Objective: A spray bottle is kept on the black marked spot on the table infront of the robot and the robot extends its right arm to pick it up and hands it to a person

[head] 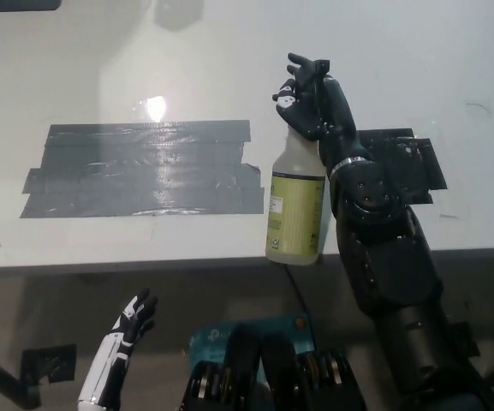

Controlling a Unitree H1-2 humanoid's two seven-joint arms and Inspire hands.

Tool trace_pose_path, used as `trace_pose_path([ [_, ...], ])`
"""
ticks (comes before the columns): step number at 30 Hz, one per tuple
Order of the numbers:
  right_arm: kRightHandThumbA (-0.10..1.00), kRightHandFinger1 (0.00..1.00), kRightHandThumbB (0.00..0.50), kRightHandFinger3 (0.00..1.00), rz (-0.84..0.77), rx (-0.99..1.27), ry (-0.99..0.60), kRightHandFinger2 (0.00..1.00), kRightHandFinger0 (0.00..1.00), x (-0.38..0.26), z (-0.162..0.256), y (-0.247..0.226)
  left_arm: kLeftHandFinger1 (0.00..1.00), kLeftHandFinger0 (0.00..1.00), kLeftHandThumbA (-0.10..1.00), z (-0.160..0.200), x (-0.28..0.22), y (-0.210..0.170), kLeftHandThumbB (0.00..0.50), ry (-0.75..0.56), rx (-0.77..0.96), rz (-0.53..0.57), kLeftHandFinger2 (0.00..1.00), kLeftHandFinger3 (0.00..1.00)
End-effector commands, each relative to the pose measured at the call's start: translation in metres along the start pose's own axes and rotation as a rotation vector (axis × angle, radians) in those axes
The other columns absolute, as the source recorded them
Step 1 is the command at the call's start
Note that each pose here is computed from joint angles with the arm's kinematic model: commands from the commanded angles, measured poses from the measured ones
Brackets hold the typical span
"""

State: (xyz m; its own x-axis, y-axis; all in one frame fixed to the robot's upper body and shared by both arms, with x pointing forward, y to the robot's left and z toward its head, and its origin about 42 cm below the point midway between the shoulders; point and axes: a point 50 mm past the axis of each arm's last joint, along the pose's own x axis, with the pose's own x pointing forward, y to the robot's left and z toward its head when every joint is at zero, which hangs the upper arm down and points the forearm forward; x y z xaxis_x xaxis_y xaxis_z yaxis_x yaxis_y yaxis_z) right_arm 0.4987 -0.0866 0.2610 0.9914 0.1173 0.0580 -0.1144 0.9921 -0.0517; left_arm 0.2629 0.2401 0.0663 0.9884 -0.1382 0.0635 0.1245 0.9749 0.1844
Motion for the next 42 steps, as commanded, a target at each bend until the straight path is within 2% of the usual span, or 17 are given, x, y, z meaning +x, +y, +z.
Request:
trace_pose_path([
  [1, -0.1, 0.62, 0.117, 0.89, 0.026, -0.007, -0.12, 0.9, 0.09, 0.009, 0.036, 0.007, 1.0, 1.0, 1.0, 0.01, 0.004, 0.005, 0.359, -0.054, 0.014, -0.019, 1.0, 1.0],
  [7, -0.1, 0.64, 0.11, 0.9, 0.023, 0.011, -0.124, 0.93, 0.12, 0.01, 0.048, 0.006, 1.0, 1.0, 1.0, 0.01, 0.003, 0.004, 0.357, -0.058, 0.004, -0.023, 1.0, 1.0],
  [12, -0.1, 0.62, 0.113, 0.9, 0.041, 0.05, -0.16, 0.92, 0.09, 0.008, 0.061, 0.009, 1.0, 1.0, 1.0, 0.011, 0.004, 0.004, 0.356, -0.057, 0.003, -0.032, 1.0, 1.0],
  [17, -0.1, 0.63, 0.109, 0.91, 0.064, 0.068, -0.236, 0.95, 0.09, 0.001, 0.094, 0.017, 1.0, 1.0, 1.0, 0.012, 0.005, 0.005, 0.366, -0.048, -0.015, -0.037, 1.0, 1.0],
  [20, -0.1, 0.62, 0.135, 0.89, 0.068, 0.004, -0.314, 0.92, 0.1, 0.003, 0.121, 0.023, 1.0, 1.0, 1.0, 0.01, 0.004, 0.005, 0.37, -0.056, 0.002, -0.044, 1.0, 1.0],
  [23, -0.1, 0.52, 0.158, 0.87, 0.072, -0.018, -0.342, 0.89, 0.03, 0.005, 0.132, 0.025, 1.0, 1.0, 1.0, 0.01, 0.004, 0.004, 0.374, -0.059, 0.012, -0.041, 1.0, 1.0],
  [24, -0.1, 0.52, 0.14, 0.93, 0.065, -0.026, -0.338, 0.92, 0.0, 0.009, 0.141, 0.027, 1.0, 1.0, 1.0, 0.01, 0.003, 0.003, 0.372, -0.06, 0.015, -0.043, 1.0, 1.0],
  [27, -0.1, 0.53, 0.131, 0.95, 0.053, -0.048, -0.339, 0.91, 0.0, 0.014, 0.15, 0.027, 1.0, 1.0, 1.0, 0.011, 0.003, 0.002, 0.369, -0.059, 0.019, -0.049, 1.0, 1.0],
  [33, -0.1, 0.55, 0.127, 0.94, -0.018, -0.139, -0.378, 0.9, 0.02, 0.033, 0.14, 0.017, 1.0, 0.99, 1.0, 0.014, 0.004, 0.003, 0.365, -0.059, 0.019, -0.054, 1.0, 1.0],
  [34, -0.1, 0.59, 0.137, 0.93, -0.028, -0.155, -0.387, 0.93, 0.07, 0.035, 0.136, 0.015, 1.0, 0.99, 1.0, 0.014, 0.004, 0.003, 0.368, -0.059, 0.021, -0.054, 1.0, 1.0],
  [35, -0.1, 0.57, 0.14, 0.92, -0.033, -0.164, -0.394, 0.93, 0.08, 0.036, 0.134, 0.014, 1.0, 0.99, 1.0, 0.015, 0.005, 0.003, 0.368, -0.06, 0.022, -0.054, 1.0, 1.0],
  [36, -0.1, 0.61, 0.154, 0.91, -0.046, -0.186, -0.401, 0.97, 0.13, 0.038, 0.131, 0.012, 1.0, 0.98, 1.0, 0.015, 0.005, 0.003, 0.37, -0.06, 0.024, -0.054, 1.0, 1.0],
  [37, -0.1, 0.6, 0.158, 0.86, -0.061, -0.209, -0.409, 0.93, 0.15, 0.04, 0.127, 0.011, 1.0, 0.98, 1.0, 0.015, 0.005, 0.003, 0.37, -0.06, 0.027, -0.055, 1.0, 1.0],
  [38, -0.1, 0.51, 0.138, 0.82, -0.066, -0.198, -0.393, 0.86, 0.08, 0.044, 0.121, 0.009, 1.0, 0.98, 1.0, 0.016, 0.006, 0.003, 0.366, -0.062, 0.03, -0.057, 0.99, 1.0],
  [39, -0.1, 0.46, 0.134, 0.82, -0.072, -0.182, -0.367, 0.83, 0.03, 0.047, 0.114, 0.007, 1.0, 0.98, 1.0, 0.017, 0.007, 0.003, 0.373, -0.063, 0.033, -0.059, 0.99, 1.0],
  [40, -0.1, 0.46, 0.132, 0.89, -0.077, -0.177, -0.357, 0.86, 0.0, 0.049, 0.111, 0.006, 1.0, 0.98, 1.0, 0.017, 0.007, 0.003, 0.379, -0.062, 0.034, -0.06, 0.98, 1.0],
  [42, -0.1, 0.48, 0.133, 0.92, -0.083, -0.163, -0.35, 0.87, 0.0, 0.053, 0.106, 0.005, 1.0, 0.97, 1.0, 0.017, 0.007, 0.003, 0.38, -0.061, 0.036, -0.062, 0.96, 1.0],
])
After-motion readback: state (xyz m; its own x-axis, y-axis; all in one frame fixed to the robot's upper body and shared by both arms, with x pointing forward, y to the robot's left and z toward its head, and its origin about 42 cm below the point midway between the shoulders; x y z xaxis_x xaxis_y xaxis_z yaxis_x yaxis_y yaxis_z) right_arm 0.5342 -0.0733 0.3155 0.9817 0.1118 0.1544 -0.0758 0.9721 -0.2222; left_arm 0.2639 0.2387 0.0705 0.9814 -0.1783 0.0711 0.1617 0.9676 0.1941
